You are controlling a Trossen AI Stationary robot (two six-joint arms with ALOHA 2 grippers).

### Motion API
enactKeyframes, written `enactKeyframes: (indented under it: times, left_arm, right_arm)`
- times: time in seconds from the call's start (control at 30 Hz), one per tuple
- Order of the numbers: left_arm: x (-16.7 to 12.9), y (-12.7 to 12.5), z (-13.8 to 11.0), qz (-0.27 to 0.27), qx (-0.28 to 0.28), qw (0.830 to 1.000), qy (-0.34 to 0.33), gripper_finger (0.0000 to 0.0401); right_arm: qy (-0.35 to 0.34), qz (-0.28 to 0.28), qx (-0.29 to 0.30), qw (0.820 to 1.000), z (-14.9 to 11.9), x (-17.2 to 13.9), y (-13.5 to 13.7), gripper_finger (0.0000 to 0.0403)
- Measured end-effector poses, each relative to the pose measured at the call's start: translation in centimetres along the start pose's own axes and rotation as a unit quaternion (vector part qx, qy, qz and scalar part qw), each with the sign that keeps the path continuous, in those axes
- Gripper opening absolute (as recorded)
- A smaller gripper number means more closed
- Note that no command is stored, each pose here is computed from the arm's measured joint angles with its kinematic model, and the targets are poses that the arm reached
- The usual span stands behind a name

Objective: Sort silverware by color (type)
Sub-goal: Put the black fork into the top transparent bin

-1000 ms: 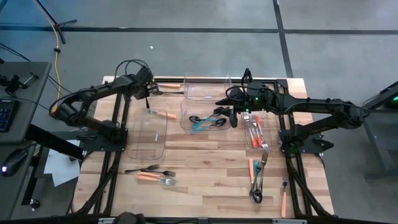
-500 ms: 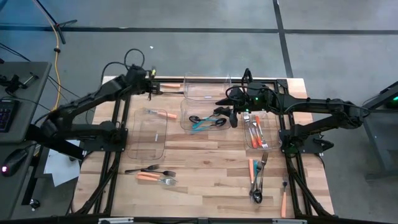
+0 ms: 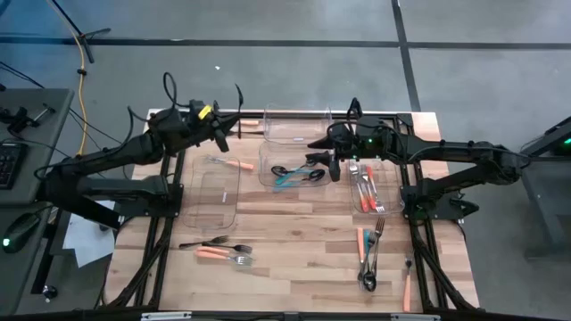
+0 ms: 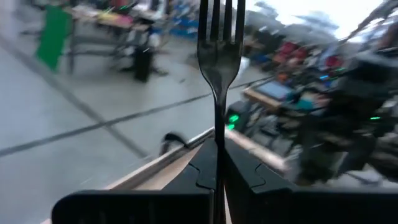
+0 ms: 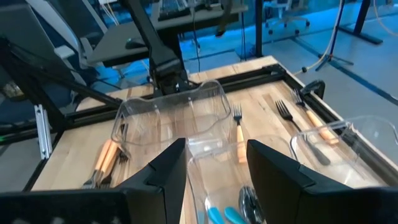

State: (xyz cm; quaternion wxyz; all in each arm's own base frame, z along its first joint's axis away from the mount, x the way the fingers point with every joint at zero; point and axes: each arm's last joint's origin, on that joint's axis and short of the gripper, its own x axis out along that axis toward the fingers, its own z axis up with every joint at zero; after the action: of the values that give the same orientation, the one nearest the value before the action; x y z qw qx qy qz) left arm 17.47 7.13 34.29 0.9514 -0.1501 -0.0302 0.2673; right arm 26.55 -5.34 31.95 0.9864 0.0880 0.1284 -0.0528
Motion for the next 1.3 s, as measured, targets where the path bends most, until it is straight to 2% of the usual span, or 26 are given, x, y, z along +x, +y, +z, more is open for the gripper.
enactKeyframes:
  times: [0.23,0.4,0.5,0.6,1.1,1.3]
  left_arm:
    - [0.3,-2.5,-1.2,-0.104,0.014,0.994,-0.034,0.0]
    - [0.5,-2.4,-4.2,-0.138,-0.014,0.987,-0.082,0.0]
    - [0.3,-1.9,-5.9,-0.143,-0.04,0.985,-0.083,0.0]
    - [0.2,-1.6,-6.8,-0.144,-0.037,0.986,-0.077,0.0]
    - [0.3,-1.5,-7.0,-0.145,-0.02,0.987,-0.069,0.0]
    - [1.1,-1.8,-7.1,-0.142,-0.017,0.988,-0.058,0.0]
  right_arm:
    - [-0.018,0.003,-0.002,1.0,0.4,0.0,0.1,0.0154]
    - [-0.018,0.002,-0.002,1.0,0.3,0.0,0.1,0.0154]
    - [-0.017,0.002,-0.002,1.0,0.3,0.0,0.0,0.0154]
    - [-0.017,0.002,-0.003,1.0,0.3,0.0,0.0,0.0154]
    - [-0.017,0.002,-0.003,1.0,0.3,0.0,0.0,0.0154]
    - [-0.036,0.007,0.026,0.999,0.5,0.6,0.0,0.0154]
